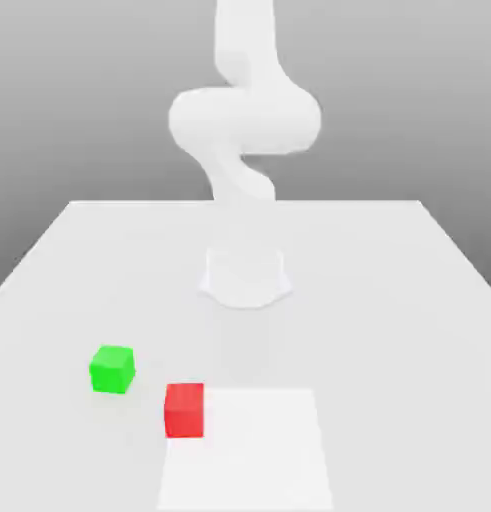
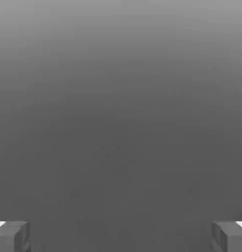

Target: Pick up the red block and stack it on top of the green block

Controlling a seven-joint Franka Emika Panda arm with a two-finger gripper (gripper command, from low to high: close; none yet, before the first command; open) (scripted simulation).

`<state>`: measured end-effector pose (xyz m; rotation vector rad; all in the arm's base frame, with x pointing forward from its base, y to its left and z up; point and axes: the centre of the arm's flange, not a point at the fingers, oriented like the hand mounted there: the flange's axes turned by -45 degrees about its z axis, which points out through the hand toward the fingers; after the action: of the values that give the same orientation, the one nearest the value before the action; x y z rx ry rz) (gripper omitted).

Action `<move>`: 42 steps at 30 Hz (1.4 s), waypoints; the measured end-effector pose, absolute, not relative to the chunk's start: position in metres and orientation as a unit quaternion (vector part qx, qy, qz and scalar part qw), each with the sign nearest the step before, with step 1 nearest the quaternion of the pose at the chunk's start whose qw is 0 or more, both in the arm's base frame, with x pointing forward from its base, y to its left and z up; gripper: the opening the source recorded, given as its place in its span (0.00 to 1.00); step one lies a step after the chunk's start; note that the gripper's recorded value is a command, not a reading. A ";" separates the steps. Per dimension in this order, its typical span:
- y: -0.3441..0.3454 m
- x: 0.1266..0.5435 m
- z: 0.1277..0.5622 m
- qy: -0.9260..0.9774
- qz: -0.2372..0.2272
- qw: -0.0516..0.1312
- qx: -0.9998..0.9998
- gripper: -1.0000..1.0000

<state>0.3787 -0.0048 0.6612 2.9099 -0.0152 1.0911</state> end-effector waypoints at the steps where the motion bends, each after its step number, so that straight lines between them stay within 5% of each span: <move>1: -0.008 0.392 0.637 -0.004 0.332 0.025 0.943 0.50; 5: -0.026 0.429 0.537 0.001 0.257 0.047 0.965 0.50; 10: -0.053 0.440 0.412 0.007 0.163 0.052 0.985 0.50; 18: -0.080 0.386 0.234 0.014 0.021 0.011 1.000 0.50; 21: -0.080 0.375 0.196 0.016 0.004 0.001 1.000 0.50; 25: -0.080 0.373 0.156 0.017 0.001 0.000 1.000 0.50; 26: -0.080 0.372 0.148 0.017 0.000 0.000 1.000 0.00; 33: -0.080 0.372 0.147 0.017 0.000 0.000 1.000 0.00; 42: -0.088 0.366 0.211 -0.037 -0.001 0.001 0.999 0.00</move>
<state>0.3665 -0.0882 0.2112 3.1367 -0.1160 -0.0023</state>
